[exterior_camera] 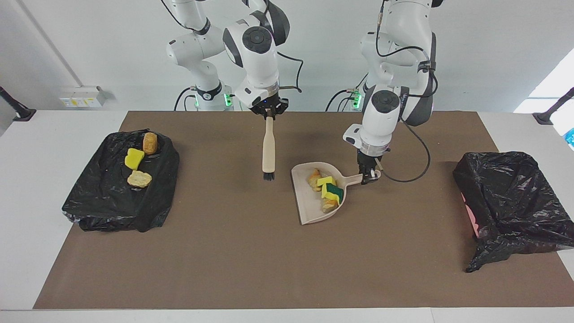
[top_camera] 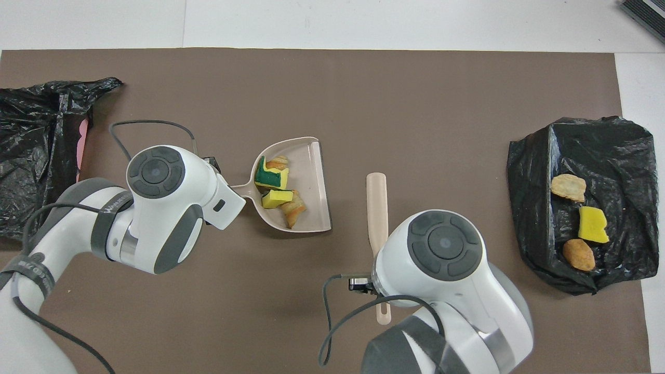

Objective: Sweep and dump trash in bin
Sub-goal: 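Carry the loaded dustpan with the left gripper toward the nearer black bag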

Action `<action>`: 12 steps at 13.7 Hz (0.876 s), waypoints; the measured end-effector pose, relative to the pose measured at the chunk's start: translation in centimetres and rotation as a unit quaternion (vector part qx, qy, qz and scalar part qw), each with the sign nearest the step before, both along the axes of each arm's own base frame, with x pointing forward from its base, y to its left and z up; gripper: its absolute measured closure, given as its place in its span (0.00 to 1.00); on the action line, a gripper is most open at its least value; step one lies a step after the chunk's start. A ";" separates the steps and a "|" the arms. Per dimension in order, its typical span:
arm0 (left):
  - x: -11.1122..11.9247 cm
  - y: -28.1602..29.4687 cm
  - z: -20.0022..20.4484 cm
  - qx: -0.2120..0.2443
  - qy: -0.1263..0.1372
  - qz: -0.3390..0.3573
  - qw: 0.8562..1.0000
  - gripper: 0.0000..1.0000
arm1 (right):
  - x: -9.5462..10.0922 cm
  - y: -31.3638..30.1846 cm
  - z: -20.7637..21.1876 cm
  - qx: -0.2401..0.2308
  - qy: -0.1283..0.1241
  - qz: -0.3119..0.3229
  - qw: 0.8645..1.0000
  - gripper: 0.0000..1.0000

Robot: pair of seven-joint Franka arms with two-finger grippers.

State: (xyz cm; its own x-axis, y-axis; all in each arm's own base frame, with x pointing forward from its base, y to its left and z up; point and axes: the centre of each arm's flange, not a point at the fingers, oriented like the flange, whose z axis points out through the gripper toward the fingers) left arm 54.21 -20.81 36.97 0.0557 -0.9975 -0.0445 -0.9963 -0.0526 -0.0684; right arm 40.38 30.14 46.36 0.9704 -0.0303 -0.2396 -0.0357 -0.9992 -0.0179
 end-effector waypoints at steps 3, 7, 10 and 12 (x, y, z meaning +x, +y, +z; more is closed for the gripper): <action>2.3 3.2 3.2 0.004 0.009 0.000 1.000 0.67 | -4.5 2.9 -3.9 -0.013 0.002 0.019 1.000 0.74; 4.8 8.2 7.1 -0.024 0.012 0.014 1.000 0.67 | -9.3 4.0 -11.3 -0.022 -0.008 0.032 0.999 0.74; 6.1 12.4 10.3 -0.047 0.015 0.012 0.999 0.67 | -10.6 4.1 -12.7 -0.026 -0.013 0.019 0.999 0.74; 6.7 15.9 11.8 -0.050 0.013 0.011 0.999 0.67 | -10.8 4.3 -12.8 -0.026 -0.015 0.020 0.999 0.74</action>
State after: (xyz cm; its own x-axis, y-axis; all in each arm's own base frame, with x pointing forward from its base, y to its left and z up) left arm 60.94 -4.93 48.79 0.0779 -0.9955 0.0537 -0.9961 -0.0799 -0.0364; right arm 29.53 34.46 33.54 0.9776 -0.0040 -0.2103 0.0032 -0.9994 0.0342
